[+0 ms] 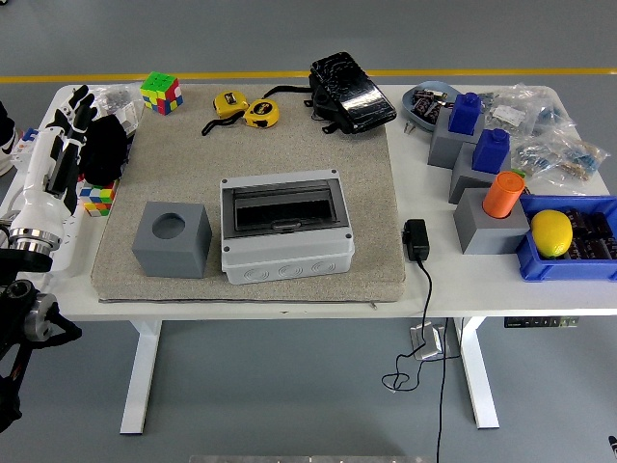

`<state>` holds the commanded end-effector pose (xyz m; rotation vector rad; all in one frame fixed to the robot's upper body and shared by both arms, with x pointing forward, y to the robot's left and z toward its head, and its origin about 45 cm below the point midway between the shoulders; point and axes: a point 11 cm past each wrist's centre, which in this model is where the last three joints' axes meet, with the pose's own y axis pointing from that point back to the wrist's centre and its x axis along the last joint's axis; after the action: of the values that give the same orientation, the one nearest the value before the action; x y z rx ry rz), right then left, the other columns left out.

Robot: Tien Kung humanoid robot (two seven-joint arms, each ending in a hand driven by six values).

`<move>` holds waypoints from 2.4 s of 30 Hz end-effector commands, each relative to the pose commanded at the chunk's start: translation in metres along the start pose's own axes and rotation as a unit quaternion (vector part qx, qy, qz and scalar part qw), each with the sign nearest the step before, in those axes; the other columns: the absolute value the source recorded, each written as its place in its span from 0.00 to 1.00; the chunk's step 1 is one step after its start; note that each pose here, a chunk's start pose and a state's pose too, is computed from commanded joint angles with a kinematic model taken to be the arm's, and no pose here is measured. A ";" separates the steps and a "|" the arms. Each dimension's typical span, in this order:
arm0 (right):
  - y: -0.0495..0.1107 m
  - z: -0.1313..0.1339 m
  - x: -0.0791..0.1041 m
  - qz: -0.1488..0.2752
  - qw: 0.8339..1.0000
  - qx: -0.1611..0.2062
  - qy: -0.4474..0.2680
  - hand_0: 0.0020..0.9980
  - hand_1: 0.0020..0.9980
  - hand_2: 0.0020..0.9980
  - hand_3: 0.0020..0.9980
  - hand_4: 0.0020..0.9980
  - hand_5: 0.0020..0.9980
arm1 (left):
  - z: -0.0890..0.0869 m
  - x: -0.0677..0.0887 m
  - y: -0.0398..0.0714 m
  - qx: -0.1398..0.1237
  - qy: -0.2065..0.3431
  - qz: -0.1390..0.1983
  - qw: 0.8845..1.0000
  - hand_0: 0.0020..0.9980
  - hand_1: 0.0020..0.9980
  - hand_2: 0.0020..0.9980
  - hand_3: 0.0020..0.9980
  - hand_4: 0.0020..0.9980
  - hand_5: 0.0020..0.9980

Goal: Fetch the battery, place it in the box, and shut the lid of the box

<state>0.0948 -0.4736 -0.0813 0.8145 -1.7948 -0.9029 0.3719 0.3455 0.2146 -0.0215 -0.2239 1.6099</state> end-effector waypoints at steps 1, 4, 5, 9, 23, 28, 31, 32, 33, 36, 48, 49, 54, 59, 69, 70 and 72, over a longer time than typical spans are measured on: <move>0.000 0.000 0.001 0.001 1.000 0.000 0.000 0.85 0.85 0.81 0.83 1.00 1.00 | 0.000 0.000 0.000 0.001 0.000 0.001 1.000 1.00 1.00 0.97 0.94 1.00 1.00; 0.000 0.000 0.003 0.002 1.000 0.000 0.002 0.85 0.85 0.81 0.83 1.00 1.00 | -0.002 0.001 0.001 0.009 -0.007 0.004 1.000 1.00 1.00 0.97 0.94 1.00 1.00; 0.000 0.000 0.003 0.002 1.000 0.000 0.002 0.85 0.85 0.81 0.83 1.00 1.00 | -0.002 0.001 0.001 0.011 -0.007 0.004 1.000 0.92 0.94 0.90 0.88 1.00 1.00; -0.001 0.001 0.004 0.003 1.000 -0.001 0.004 0.85 0.85 0.81 0.83 1.00 1.00 | -0.004 0.002 0.002 0.014 -0.011 0.003 1.000 0.92 0.94 0.90 0.88 1.00 1.00; -0.001 0.001 0.007 0.004 1.000 -0.001 0.009 0.85 0.85 0.81 0.83 1.00 1.00 | -0.008 0.004 0.003 0.037 -0.025 -0.009 0.999 0.84 0.84 0.82 0.81 1.00 1.00; -0.001 0.000 0.006 0.004 1.000 0.000 0.009 0.85 0.85 0.81 0.83 1.00 1.00 | -0.010 0.006 0.002 0.049 -0.033 -0.017 0.998 0.84 0.84 0.82 0.82 1.00 1.00; -0.001 -0.001 0.006 0.004 1.000 0.000 0.008 0.85 0.85 0.81 0.83 1.00 1.00 | -0.010 0.008 0.000 0.053 -0.038 -0.020 0.998 0.83 0.84 0.82 0.82 1.00 1.00; -0.001 -0.001 0.006 0.004 1.000 0.000 0.007 0.85 0.85 0.81 0.83 1.00 1.00 | -0.009 0.009 0.000 0.054 -0.040 -0.021 0.997 0.83 0.84 0.82 0.82 1.00 1.00; -0.001 -0.001 0.006 0.004 1.000 0.001 0.007 0.85 0.85 0.81 0.83 1.00 1.00 | -0.008 0.009 -0.001 0.054 -0.042 -0.022 0.997 0.83 0.84 0.82 0.82 1.00 1.00; -0.001 -0.002 0.005 0.003 1.000 0.001 0.005 0.85 0.85 0.81 0.83 1.00 1.00 | -0.006 0.010 -0.002 0.052 -0.043 -0.021 0.998 0.83 0.84 0.82 0.82 1.00 1.00; 0.000 -0.003 0.003 0.001 1.000 0.002 0.001 0.85 0.85 0.81 0.83 1.00 1.00 | -0.006 0.008 -0.002 0.047 -0.042 -0.020 0.998 0.83 0.84 0.81 0.81 1.00 0.98; 0.000 -0.003 0.003 0.002 1.000 0.002 0.001 0.85 0.85 0.81 0.83 1.00 1.00 | -0.006 0.008 -0.001 0.047 -0.041 -0.019 0.998 0.83 0.84 0.81 0.81 1.00 0.98; 0.000 -0.003 0.004 0.002 1.000 0.001 0.001 0.85 0.85 0.81 0.83 1.00 1.00 | -0.007 0.008 0.000 0.047 -0.039 -0.017 0.998 0.82 0.84 0.81 0.81 1.00 0.99; 0.000 -0.002 0.004 0.002 1.000 0.000 0.001 0.85 0.85 0.81 0.83 1.00 1.00 | -0.007 0.006 0.000 0.047 -0.039 -0.018 0.998 0.82 0.84 0.81 0.81 1.00 0.99; 0.000 -0.002 0.004 0.002 1.000 0.000 0.001 0.85 0.85 0.81 0.83 1.00 1.00 | -0.006 0.005 0.000 0.043 -0.039 -0.016 0.998 0.82 0.83 0.81 0.81 1.00 0.97; 0.000 -0.002 0.004 0.002 1.000 0.000 0.001 0.85 0.85 0.81 0.83 1.00 1.00 | -0.007 0.005 0.001 0.043 -0.038 -0.016 0.998 0.82 0.83 0.81 0.81 1.00 0.97; 0.000 -0.001 0.004 0.002 1.000 0.000 0.001 0.85 0.85 0.80 0.83 1.00 1.00 | -0.007 0.004 0.001 0.043 -0.038 -0.016 0.998 0.82 0.83 0.81 0.80 1.00 0.95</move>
<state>0.0950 -0.4771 -0.0798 0.8112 -1.7934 -0.9004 0.3719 0.3506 0.2082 0.1101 -0.2119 1.5877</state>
